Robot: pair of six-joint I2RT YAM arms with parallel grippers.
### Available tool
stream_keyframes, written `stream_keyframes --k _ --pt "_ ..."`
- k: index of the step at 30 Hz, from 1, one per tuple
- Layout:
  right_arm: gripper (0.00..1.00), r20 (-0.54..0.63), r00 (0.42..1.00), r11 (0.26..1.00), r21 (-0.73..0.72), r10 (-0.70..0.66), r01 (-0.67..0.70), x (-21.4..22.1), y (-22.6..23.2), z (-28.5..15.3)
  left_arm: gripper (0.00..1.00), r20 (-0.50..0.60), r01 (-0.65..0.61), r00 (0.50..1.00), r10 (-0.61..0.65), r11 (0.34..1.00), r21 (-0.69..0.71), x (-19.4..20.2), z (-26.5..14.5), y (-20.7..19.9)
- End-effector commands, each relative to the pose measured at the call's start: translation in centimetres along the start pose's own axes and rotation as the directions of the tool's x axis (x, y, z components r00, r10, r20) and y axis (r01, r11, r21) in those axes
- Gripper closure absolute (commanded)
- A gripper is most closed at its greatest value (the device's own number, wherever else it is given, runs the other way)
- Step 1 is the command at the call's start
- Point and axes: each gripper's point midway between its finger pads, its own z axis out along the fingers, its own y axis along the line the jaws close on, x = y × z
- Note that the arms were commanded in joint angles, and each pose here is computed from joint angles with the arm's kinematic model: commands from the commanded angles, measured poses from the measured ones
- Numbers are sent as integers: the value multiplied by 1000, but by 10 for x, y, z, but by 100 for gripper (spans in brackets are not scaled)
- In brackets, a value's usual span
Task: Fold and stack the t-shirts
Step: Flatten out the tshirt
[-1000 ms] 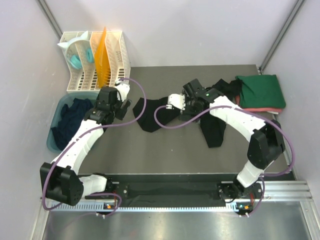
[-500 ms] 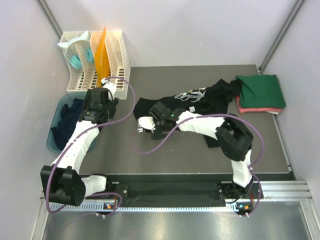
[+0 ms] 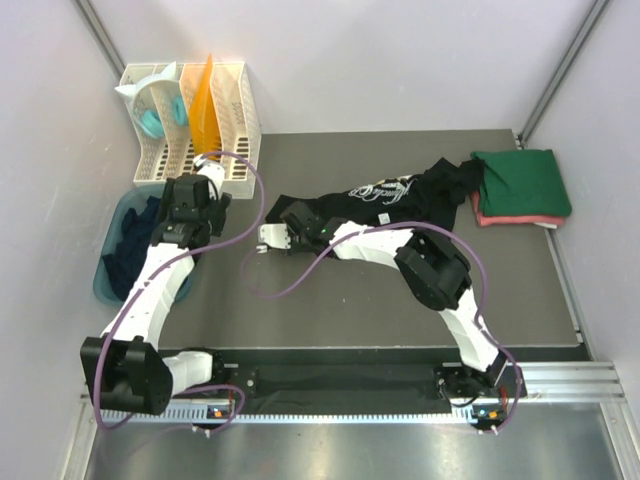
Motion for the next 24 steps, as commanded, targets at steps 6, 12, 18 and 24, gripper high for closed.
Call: stream_keyframes --k 6,12,18,24 --pt "100 -54 986 967 193 -157 165 -9 -64 -70 1 58 4 998 -6 999 37 -9 9 -3" --pt "100 -179 971 860 458 -156 223 13 -166 -189 4 45 -30 999 24 989 144 -4 31 -32" --pt "100 -338 938 674 675 -80 300 59 -237 -312 10 70 -77 996 57 938 337 -16 51 -74" --pt "100 -441 894 444 819 82 363 114 -276 -426 12 166 -183 980 110 824 536 -46 54 -125"
